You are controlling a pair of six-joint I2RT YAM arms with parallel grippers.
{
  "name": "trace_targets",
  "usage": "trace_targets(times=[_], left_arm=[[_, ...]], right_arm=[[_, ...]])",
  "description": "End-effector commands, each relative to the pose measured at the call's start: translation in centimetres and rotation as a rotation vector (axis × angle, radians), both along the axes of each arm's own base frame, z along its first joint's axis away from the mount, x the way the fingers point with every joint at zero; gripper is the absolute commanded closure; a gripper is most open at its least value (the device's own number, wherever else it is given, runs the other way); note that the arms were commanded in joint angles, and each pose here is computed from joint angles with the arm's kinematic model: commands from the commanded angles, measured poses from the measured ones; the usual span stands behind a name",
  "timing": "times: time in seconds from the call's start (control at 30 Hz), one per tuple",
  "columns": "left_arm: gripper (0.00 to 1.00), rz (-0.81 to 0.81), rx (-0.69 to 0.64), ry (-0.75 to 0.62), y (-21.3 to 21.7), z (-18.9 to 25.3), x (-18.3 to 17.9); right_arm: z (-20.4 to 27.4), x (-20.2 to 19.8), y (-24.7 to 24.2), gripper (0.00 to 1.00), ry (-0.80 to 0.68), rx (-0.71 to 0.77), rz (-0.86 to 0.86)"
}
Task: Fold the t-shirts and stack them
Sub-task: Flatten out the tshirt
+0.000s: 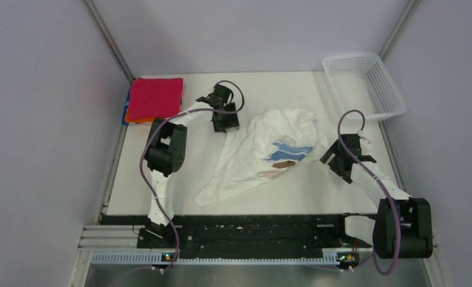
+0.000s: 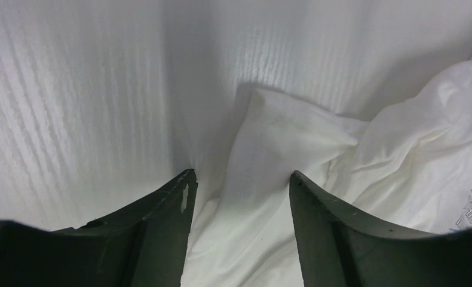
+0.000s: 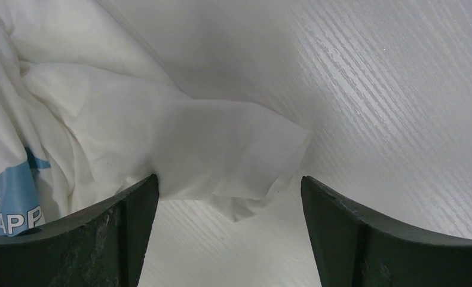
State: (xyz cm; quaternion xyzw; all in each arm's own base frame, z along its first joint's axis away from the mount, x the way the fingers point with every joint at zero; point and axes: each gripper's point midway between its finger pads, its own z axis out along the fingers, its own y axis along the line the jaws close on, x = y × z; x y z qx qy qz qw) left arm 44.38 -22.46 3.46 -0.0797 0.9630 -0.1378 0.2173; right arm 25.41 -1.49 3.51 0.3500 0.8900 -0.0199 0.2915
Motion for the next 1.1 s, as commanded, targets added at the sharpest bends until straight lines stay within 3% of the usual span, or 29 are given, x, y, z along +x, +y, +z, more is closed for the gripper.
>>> trace_targets(times=[0.0, 0.1, 0.13, 0.2, 0.3, 0.4, 0.47, 0.63, 0.77, 0.9, 1.07], left_arm=[[0.39, -0.040, -0.008, 0.043, -1.8, -2.5, -0.1], [0.54, -0.049, -0.017, 0.038, -2.8, -3.1, 0.4], [0.64, -0.054, -0.029, 0.042, -3.2, -3.1, 0.6], [0.99, -0.060, -0.061, 0.047, -4.0, -3.1, 1.0], [1.00, -0.053, -0.069, 0.013, -4.1, -1.9, 1.6], [1.00, -0.012, -0.007, -0.104, -2.3, 1.7, 2.4], [1.00, 0.030, 0.034, -0.235, -0.6, 6.5, 3.1], [1.00, 0.134, 0.083, -0.523, 3.6, 18.2, 2.4], [1.00, 0.191, 0.061, -0.728, 6.4, 26.6, -0.4], [1.00, 0.220, -0.010, -0.945, 8.8, 34.3, -4.4], [1.00, 0.130, -0.158, -1.252, 10.5, 44.9, -12.3]], right_arm=[[-0.2, 1.5, 0.4, 0.14, -0.057, 0.033, -0.018], [-0.5, 2.1, 0.3, 0.16, -0.079, 0.039, -0.035], [-0.7, 2.5, 0.4, 0.18, -0.093, 0.044, -0.041], [-1.0, 3.1, 0.4, 0.23, -0.116, 0.052, -0.047], [-1.3, 4.2, 0.3, 0.44, -0.134, 0.036, -0.024], [-1.0, 5.2, -0.2, 0.83, -0.143, 0.001, -0.018], [0.1, 6.2, -0.5, 1.00, -0.182, -0.019, -0.012], [8.4, 8.9, -2.6, 1.00, -0.398, -0.157, -0.025], [16.2, 9.3, -3.4, 1.00, -0.592, -0.237, -0.011], [22.9, 8.6, -3.3, 1.00, -0.749, -0.281, 0.022], [35.5, 5.8, -1.8, 1.00, -1.134, -0.347, 0.119]])
